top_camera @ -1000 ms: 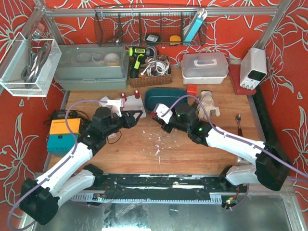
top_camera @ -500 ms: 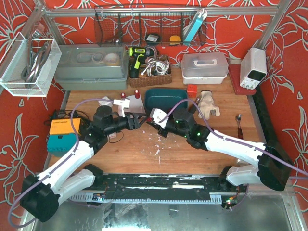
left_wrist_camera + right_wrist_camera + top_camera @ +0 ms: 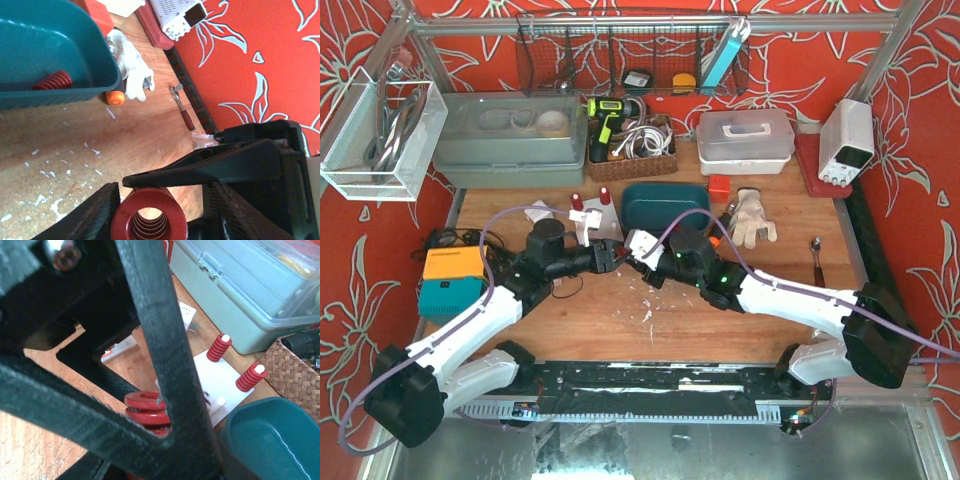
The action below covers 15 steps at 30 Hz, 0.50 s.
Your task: Install the large spring
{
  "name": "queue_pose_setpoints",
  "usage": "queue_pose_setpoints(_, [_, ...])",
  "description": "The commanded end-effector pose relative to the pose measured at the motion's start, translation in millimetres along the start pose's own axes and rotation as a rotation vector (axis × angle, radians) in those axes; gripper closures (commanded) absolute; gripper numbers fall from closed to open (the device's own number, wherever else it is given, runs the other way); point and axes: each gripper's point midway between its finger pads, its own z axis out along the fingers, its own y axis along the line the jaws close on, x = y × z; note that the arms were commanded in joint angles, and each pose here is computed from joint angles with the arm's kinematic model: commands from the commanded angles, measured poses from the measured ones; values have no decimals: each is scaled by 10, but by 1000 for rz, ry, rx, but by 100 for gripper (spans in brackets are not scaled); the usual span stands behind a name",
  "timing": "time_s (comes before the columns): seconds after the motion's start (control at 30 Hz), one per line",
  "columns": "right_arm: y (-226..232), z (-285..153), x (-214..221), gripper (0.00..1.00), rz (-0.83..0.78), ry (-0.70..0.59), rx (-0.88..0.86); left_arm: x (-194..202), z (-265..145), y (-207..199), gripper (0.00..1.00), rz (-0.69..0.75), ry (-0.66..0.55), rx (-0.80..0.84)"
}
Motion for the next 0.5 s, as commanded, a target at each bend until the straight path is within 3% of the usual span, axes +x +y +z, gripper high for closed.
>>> queue_pose_setpoints(0.0, [-40, 18, -361, 100, -14, -85, 16, -42, -6, -65, 50, 32, 2, 4])
queue_pose_setpoints(0.2, [-7, 103, -377, 100, -21, -71, 0, 73, -24, 38, 88, 12, 17, -19])
queue_pose_setpoints(0.37, [21, 199, -218, 98, -15, -21, 3, 68, -61, 35, 100, 9, -5, -19])
queue_pose_setpoints(0.47, [40, 219, -131, 92, -13, 1, 1, 32, -75, 40, 100, 13, -19, -32])
